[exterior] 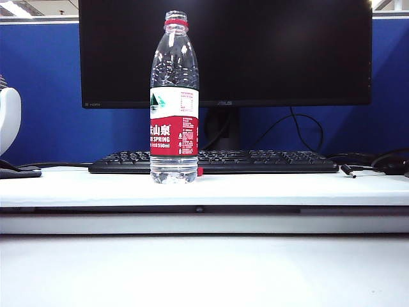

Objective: Unscrew the cap from the plastic bottle on the table.

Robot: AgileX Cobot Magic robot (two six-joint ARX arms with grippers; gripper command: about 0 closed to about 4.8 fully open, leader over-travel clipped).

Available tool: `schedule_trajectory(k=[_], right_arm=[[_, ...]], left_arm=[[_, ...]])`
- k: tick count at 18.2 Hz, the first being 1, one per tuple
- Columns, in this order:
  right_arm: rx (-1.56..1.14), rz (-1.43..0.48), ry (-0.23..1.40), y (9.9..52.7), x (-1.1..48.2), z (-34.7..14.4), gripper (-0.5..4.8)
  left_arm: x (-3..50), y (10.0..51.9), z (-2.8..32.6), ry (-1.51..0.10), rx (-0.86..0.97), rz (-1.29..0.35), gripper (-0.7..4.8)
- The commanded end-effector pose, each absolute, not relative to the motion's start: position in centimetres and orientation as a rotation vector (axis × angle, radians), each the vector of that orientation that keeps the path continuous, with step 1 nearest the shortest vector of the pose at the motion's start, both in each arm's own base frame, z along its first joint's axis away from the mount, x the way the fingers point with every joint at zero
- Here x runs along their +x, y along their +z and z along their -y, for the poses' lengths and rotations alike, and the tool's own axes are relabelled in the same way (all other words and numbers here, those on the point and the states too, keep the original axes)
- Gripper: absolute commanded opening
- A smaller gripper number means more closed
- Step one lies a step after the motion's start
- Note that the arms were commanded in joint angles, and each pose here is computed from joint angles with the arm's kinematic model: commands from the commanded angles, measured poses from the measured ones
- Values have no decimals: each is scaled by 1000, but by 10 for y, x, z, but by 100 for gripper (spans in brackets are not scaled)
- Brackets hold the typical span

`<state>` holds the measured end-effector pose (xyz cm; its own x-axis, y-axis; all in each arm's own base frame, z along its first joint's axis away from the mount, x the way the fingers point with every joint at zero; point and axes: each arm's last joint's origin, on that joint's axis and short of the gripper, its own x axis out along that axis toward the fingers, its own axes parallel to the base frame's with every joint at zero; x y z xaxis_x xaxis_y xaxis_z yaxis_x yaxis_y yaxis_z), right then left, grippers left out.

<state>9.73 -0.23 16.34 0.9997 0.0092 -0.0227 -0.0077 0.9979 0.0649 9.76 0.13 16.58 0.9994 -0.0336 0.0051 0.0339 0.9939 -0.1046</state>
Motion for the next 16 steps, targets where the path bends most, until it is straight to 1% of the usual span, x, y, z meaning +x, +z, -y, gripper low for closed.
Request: schedule_trajectory(k=[1,16], right_arm=[[58,-19,37,162,98,-1,-4],[49,-21,54,162,98,-2,-4]], left_arm=[[97,167,-1,-35,-104,18,-4],[97,167,-1,-35,-104,18,-4]])
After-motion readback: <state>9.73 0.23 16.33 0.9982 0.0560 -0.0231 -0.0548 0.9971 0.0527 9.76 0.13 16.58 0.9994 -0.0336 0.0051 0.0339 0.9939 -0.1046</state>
